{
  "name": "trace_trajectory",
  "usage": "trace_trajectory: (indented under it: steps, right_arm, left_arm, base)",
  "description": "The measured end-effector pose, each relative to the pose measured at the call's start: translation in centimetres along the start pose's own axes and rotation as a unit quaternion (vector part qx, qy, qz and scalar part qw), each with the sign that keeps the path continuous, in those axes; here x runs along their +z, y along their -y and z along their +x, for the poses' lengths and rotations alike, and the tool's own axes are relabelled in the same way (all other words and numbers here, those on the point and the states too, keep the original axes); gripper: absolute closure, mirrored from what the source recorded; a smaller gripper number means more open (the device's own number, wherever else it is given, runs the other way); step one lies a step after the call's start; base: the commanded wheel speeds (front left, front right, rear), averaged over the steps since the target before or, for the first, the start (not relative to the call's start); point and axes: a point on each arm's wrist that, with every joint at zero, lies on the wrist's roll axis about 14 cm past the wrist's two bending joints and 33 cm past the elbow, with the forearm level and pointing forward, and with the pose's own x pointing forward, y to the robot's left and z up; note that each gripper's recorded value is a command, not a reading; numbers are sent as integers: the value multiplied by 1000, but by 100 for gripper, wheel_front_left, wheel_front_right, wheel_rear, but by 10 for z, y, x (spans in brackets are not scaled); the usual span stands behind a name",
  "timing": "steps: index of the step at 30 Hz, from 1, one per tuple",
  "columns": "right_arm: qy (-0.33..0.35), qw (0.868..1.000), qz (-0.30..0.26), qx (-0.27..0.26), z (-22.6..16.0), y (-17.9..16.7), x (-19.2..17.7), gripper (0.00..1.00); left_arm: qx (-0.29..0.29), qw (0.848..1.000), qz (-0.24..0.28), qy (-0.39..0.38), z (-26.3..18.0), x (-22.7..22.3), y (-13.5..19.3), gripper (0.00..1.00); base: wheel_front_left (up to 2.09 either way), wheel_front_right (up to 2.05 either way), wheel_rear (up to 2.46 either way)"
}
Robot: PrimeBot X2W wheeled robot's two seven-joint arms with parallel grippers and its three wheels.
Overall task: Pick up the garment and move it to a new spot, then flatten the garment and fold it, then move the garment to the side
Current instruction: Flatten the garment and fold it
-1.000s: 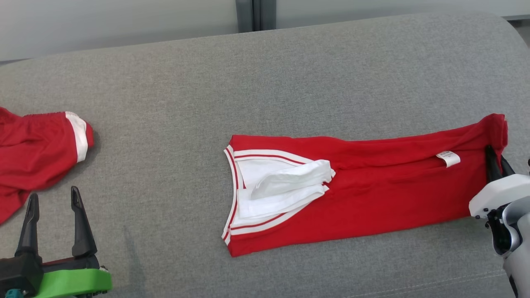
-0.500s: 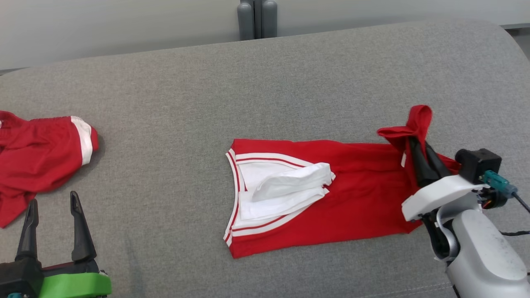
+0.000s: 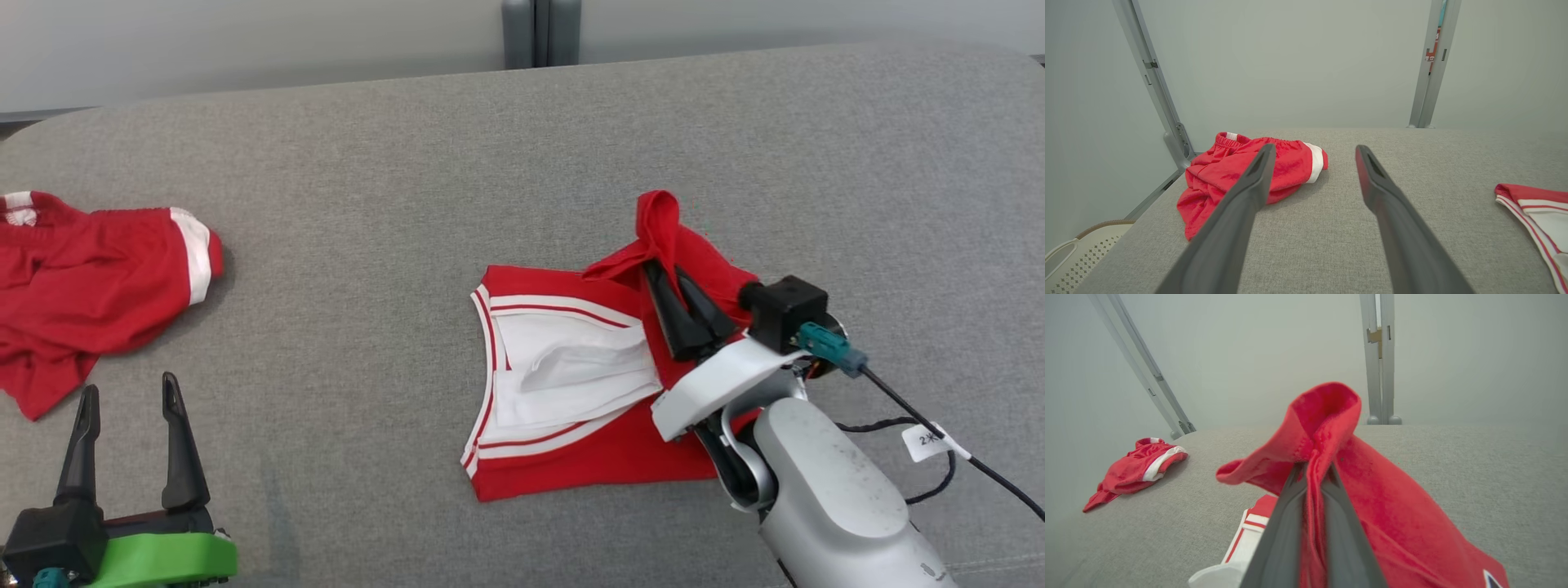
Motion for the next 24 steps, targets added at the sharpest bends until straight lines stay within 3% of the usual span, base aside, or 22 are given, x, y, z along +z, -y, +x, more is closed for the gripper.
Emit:
trace_trajectory:
  steps: [10,18,19,24]
  right_arm:
    - [-40,998,10,52,20,-37,-28,100]
    - [-76,992,50,85,22,-62,-54,100]
    - [-79,992,52,86,22,-63,-56,0]
    - [-63,992,54,90,27,-65,-46,0]
  left_arm:
    - [17,1000,2,-1,-2,0,-11,0]
    - [25,1000,0,-11,-2,-6,-15,0]
    - [25,1000,0,-12,-2,-7,-16,0]
    - [23,1000,0,-10,2,-7,-14,0]
  base:
    - [0,0,0]
    - [0,0,0]
    - [0,0,0]
    - [0,0,0]
